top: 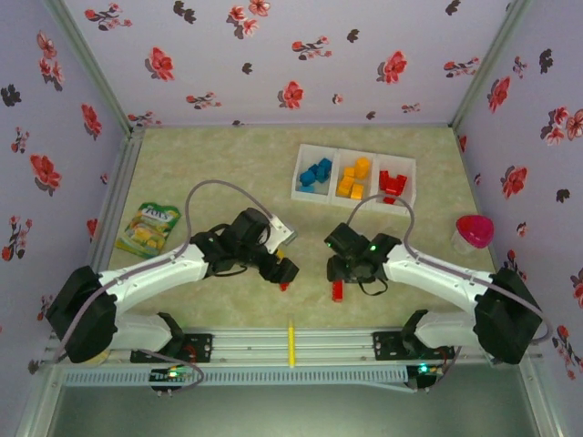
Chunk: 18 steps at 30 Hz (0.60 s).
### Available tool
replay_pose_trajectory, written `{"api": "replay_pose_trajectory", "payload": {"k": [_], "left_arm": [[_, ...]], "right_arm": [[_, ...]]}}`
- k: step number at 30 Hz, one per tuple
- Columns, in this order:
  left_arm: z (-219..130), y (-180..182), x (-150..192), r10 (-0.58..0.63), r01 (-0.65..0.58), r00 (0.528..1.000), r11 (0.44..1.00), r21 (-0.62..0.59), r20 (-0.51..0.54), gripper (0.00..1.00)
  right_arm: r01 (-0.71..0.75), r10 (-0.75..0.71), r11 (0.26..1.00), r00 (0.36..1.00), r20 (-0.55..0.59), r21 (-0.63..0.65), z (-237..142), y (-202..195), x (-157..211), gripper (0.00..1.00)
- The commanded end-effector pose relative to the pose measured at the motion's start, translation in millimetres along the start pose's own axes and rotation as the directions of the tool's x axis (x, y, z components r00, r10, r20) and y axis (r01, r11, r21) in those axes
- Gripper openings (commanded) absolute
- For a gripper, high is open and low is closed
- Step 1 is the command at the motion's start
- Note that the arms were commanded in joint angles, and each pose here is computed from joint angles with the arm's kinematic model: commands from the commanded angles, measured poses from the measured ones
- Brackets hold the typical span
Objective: Sort the legos into containers by color
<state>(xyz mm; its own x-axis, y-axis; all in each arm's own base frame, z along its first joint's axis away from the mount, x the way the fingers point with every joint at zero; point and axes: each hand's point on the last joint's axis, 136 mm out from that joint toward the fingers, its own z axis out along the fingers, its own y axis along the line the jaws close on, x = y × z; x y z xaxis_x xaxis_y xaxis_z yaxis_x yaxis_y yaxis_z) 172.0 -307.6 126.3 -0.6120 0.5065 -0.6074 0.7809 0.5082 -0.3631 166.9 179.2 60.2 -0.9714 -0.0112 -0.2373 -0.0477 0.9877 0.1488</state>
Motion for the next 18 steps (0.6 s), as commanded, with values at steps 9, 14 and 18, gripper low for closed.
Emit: {"api": "replay_pose_trajectory", "payload": {"k": [9, 14, 18], "left_arm": [[2.3, -9.8, -7.7, 0.049, -0.049, 0.999, 0.998, 0.035, 0.013, 0.71], [1.2, -10.5, -9.5, 0.055, -0.056, 0.998, 0.998, 0.036, 0.021, 0.71], [0.5, -11.0, -12.0, 0.06, -0.061, 0.998, 0.998, 0.036, 0.026, 0.71]], "right_arm": [[-0.051, 0.05, 0.999, 0.998, -0.032, -0.004, 24.7, 15.2, 17.0, 0.46], [-0.056, 0.056, 0.998, 0.997, -0.046, 0.001, 29.4, 13.4, 22.0, 0.4], [-0.055, 0.055, 0.998, 0.997, -0.054, 0.014, 31.5, 9.1, 25.6, 0.34]]}}
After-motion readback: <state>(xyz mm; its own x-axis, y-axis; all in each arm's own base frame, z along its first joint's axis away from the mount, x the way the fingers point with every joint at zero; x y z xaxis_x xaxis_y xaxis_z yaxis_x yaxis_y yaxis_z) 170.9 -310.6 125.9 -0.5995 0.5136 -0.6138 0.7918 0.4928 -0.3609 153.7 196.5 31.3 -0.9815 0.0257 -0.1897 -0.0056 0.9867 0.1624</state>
